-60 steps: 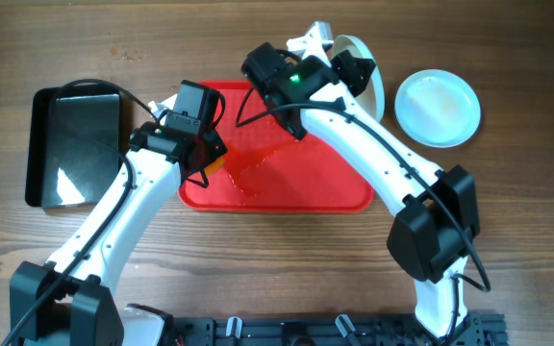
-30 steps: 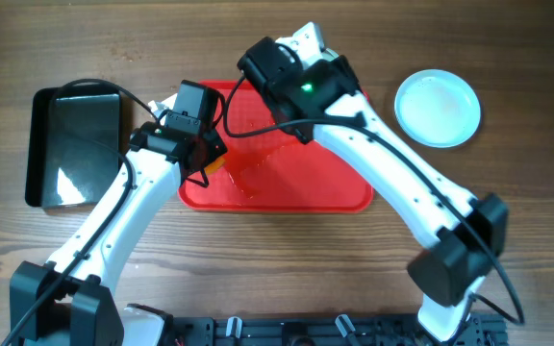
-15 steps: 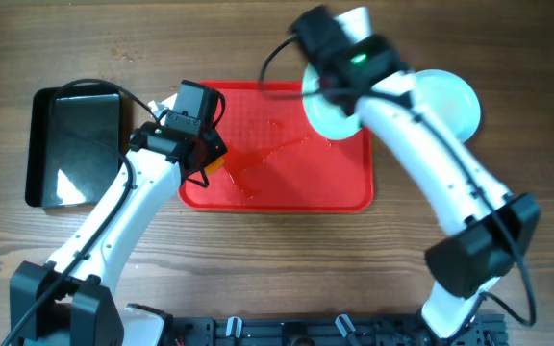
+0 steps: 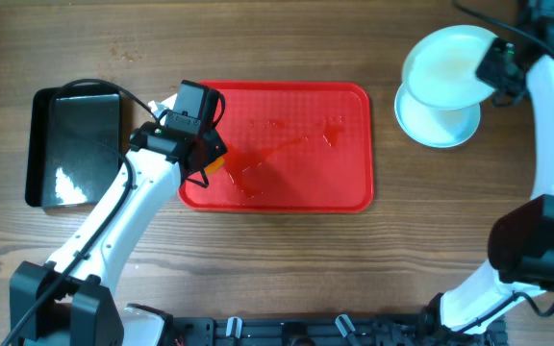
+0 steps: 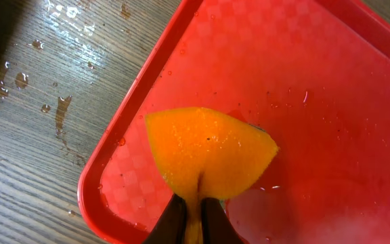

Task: Clean dirty plates on tray and stack at the side
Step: 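Lift the plate with the right gripper and stack it on the plate pile, then carry the sponge to the black tray with the left gripper and release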

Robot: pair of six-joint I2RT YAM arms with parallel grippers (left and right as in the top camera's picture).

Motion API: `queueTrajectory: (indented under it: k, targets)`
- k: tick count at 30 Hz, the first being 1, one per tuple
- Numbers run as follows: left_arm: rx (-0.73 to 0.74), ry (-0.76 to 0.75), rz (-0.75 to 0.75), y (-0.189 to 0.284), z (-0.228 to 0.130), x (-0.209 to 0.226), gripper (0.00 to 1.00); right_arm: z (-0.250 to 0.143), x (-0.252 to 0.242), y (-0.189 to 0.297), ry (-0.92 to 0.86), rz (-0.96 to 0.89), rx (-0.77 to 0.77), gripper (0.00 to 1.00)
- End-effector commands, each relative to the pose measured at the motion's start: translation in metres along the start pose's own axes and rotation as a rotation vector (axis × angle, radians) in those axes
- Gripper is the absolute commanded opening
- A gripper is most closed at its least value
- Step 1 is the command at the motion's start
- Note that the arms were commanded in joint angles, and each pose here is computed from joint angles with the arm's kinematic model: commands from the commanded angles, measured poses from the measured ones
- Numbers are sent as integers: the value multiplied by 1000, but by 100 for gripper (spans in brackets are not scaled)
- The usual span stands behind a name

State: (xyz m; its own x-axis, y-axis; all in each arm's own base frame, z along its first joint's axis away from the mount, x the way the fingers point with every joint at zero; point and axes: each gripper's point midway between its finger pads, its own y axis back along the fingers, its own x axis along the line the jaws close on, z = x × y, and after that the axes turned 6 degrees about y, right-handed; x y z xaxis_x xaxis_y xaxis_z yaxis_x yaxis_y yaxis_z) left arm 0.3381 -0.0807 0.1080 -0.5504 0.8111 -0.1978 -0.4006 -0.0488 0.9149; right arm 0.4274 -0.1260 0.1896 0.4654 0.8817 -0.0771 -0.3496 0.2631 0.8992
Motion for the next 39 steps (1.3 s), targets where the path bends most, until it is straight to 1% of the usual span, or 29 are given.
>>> queueTrajectory:
  k: [1,5,7,8,9,11,14,16,18,20,21,23,28,29,30,32,33,35,36,39]
  targets:
    - [5,1,0,-1,-1,0,4,-13,-4,-16,-104,100,37,4]
    - [4,1,-2,-1,0,-1,4,-27,-3,-43,-114,120,52,5]
    - [3,2,-3,-1,0,-1,4,-35,-1,-56,-113,124,57,26]
    - [3,2,-3,-1,0,-1,4,-38,0,-62,-114,125,57,43]
    - [3,2,-3,-1,0,-1,4,-42,2,-67,-113,135,59,49]
    - [3,-2,-3,-1,0,-1,4,-49,11,-74,-106,185,69,56]
    - [3,-1,-3,-1,0,-1,4,-53,38,-72,-51,345,80,61]
    - [3,-2,-3,-1,0,-1,4,-55,51,-66,-37,424,88,61]
    - [2,-2,-3,-1,0,-1,4,-58,73,-56,-23,546,106,61]
    - [-2,-4,-9,-1,1,-2,4,-64,106,-36,71,723,110,63]
    - [-17,-2,-13,-1,4,-4,4,-77,139,-14,213,879,103,69]
    - [-58,2,-5,-1,12,-4,4,-95,166,0,282,943,137,70]
    - [-225,22,92,4,44,13,4,-146,234,29,466,1005,197,71]
    - [-246,32,105,5,49,17,4,-156,247,33,488,992,205,71]
    - [-279,83,107,4,66,25,4,-182,277,37,562,911,196,71]
    - [-301,125,109,4,79,33,4,-196,288,38,609,848,178,80]
    - [-315,153,112,4,88,39,4,-205,294,38,634,812,168,89]
    - [-346,216,121,4,106,55,4,-221,304,40,653,739,155,97]
    - [-361,249,127,4,115,64,4,-226,307,42,646,724,156,99]
    - [-403,352,161,4,142,99,4,-244,319,51,620,708,169,100]
